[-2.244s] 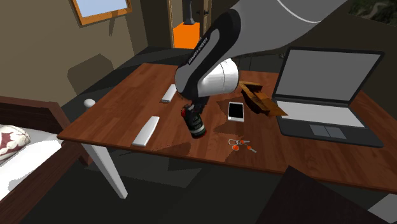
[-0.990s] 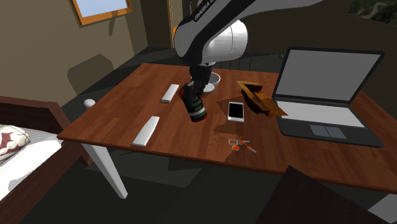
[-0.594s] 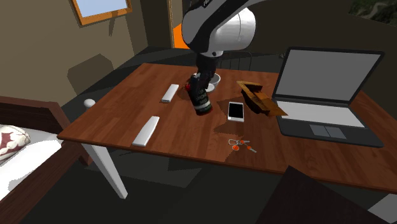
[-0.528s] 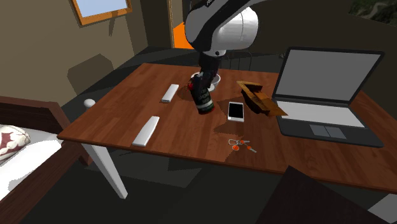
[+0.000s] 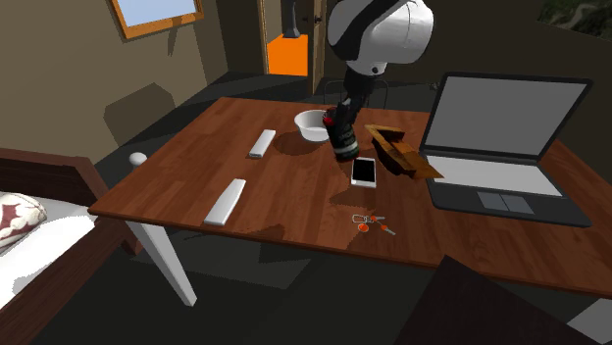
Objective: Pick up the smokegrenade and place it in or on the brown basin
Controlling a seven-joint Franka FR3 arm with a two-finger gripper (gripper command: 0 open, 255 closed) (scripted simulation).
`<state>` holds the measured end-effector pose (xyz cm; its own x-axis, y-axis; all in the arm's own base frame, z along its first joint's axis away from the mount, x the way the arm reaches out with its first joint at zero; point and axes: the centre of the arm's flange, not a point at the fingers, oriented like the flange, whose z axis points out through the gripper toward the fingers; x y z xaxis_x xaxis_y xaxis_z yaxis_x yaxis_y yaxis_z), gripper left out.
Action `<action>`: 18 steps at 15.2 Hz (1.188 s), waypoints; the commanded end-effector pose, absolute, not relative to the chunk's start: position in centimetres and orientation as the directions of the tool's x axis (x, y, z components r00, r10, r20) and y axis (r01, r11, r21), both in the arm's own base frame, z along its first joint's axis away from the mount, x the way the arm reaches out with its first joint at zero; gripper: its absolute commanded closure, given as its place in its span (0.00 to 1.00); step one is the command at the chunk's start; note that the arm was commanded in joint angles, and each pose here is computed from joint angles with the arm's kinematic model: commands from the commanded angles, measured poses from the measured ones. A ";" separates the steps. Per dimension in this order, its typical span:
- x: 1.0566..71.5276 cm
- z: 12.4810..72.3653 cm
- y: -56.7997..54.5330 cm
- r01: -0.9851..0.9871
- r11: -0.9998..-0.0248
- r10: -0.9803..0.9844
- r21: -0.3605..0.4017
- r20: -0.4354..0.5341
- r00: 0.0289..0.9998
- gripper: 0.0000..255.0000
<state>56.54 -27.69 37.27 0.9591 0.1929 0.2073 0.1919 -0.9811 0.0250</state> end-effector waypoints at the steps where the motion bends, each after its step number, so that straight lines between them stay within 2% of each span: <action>1: 56.2 37.5 -30.3 0.194 -0.981 0.195 0.025 0.208 0.959 1.00; 18: 51.0 38.6 -52.1 0.194 -0.981 0.195 0.025 0.208 0.959 1.00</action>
<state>51.40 -50.74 38.51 0.9589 0.1940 0.2072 0.1930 -0.9809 0.0249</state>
